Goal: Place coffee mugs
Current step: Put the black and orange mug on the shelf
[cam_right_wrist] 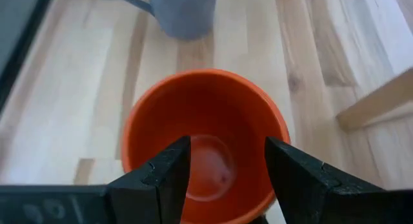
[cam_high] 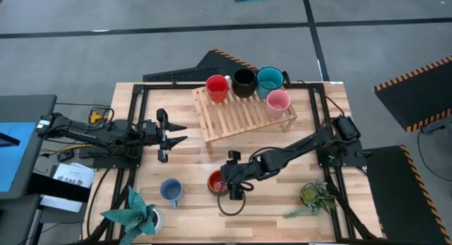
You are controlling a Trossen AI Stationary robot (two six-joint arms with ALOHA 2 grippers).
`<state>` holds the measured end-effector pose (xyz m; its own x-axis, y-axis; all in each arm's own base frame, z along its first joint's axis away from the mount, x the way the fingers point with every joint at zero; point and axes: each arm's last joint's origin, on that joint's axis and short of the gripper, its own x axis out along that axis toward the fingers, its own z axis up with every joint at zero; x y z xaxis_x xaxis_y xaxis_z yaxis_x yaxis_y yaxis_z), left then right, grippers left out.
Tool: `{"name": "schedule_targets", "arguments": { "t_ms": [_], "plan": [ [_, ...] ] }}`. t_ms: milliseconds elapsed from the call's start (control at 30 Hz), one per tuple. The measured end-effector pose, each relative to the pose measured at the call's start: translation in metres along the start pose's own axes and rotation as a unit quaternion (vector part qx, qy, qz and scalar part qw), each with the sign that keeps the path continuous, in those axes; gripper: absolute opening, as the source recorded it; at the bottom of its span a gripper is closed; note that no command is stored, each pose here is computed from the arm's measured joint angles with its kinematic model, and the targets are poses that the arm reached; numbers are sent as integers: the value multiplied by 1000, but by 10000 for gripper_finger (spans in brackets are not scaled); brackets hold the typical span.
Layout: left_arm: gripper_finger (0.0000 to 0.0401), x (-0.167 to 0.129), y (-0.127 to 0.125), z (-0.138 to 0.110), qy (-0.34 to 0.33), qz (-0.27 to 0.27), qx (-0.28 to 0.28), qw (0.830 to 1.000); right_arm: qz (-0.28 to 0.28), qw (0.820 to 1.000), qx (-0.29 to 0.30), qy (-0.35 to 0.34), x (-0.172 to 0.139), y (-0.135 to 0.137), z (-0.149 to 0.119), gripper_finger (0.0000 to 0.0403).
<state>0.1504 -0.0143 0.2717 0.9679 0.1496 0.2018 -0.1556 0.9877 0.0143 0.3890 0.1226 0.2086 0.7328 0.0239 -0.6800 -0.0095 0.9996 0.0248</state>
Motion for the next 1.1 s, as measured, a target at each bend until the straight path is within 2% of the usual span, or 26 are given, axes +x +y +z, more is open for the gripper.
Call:
{"name": "schedule_targets", "arguments": {
  "t_ms": [167, 400, 767, 967, 1100],
  "plan": [
    [144, 0, 0, 0, 0, 0, -2, 1000, -11, 1000, 5, 17, 6, -6, -1, 223],
    [144, 0, 0, 0, 1, 0, -1, 1000, -9, 1000, 6, 6, 3, -7, 2, 223],
    [144, 0, 0, -1, 3, 0, -4, 1000, 3, 999, -41, -11, 1, 4, 3, 223],
    [144, 0, 0, -1, 3, 0, -4, 1000, -50, 998, -39, -14, 2, -3, 4, 223],
    [144, 0, 0, -1, 3, 0, -4, 1000, -58, 998, -35, -12, 2, -6, 4, 223]
  ]
}}
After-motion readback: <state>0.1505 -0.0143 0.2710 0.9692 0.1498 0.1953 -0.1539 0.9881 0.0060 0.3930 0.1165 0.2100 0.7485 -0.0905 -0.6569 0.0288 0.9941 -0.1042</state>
